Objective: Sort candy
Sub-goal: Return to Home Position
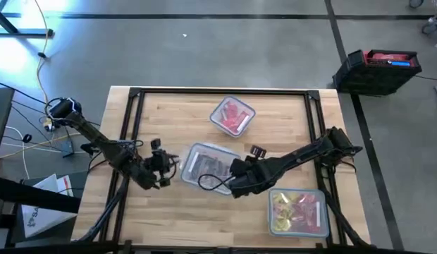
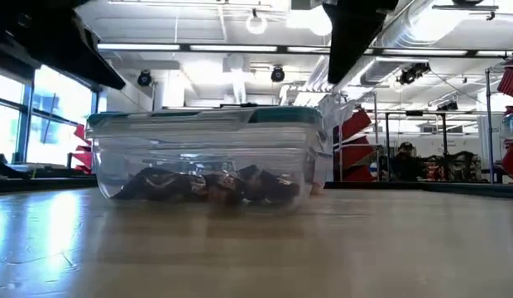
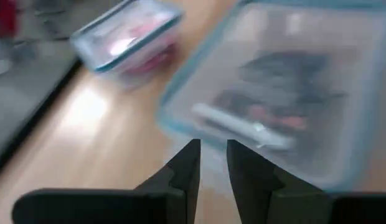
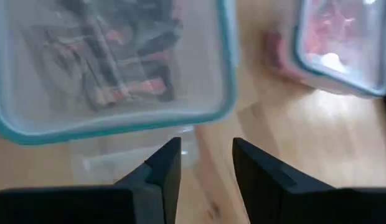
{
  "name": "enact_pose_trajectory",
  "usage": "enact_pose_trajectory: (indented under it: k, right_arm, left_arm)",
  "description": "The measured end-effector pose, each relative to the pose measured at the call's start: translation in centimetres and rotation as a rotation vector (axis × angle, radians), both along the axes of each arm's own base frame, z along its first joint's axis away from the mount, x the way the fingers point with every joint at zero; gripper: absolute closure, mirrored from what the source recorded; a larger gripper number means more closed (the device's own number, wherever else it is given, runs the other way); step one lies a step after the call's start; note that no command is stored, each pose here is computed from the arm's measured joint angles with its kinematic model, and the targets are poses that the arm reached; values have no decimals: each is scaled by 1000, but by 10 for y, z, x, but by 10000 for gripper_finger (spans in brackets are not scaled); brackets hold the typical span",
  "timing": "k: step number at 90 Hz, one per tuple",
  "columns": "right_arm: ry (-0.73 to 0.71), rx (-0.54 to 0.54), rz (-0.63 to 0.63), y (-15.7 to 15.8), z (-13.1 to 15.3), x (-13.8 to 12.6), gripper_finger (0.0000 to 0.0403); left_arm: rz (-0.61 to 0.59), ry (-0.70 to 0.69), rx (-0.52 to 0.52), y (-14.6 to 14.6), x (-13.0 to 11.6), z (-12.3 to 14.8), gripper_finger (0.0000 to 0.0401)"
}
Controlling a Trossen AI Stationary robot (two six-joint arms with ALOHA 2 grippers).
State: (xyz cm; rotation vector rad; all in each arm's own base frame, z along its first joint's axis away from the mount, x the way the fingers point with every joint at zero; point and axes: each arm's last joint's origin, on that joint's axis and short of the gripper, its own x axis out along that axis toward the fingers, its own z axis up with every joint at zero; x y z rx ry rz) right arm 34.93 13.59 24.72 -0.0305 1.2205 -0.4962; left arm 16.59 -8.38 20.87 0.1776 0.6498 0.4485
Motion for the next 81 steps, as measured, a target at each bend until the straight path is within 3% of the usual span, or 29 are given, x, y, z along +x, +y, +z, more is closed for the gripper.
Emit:
enact_pose_trajectory:
  k: [20,42,54,81]
  right_arm:
    - [70,48,11,-4,-37,-6,289]
    - [-29,52,85,-9,-47,7,289]
    - [-102,62,108,-10,-45,16,289]
    - [-101,68,91,-14,-45,17,289]
  left_arm:
    - [189,66,60,30,5,-6,338]
    - [141,156,-62,32,19,-17,338]
    - [126,222,-72,29,20,-25,338]
    - [174,289,-88,29,16,-34,338]
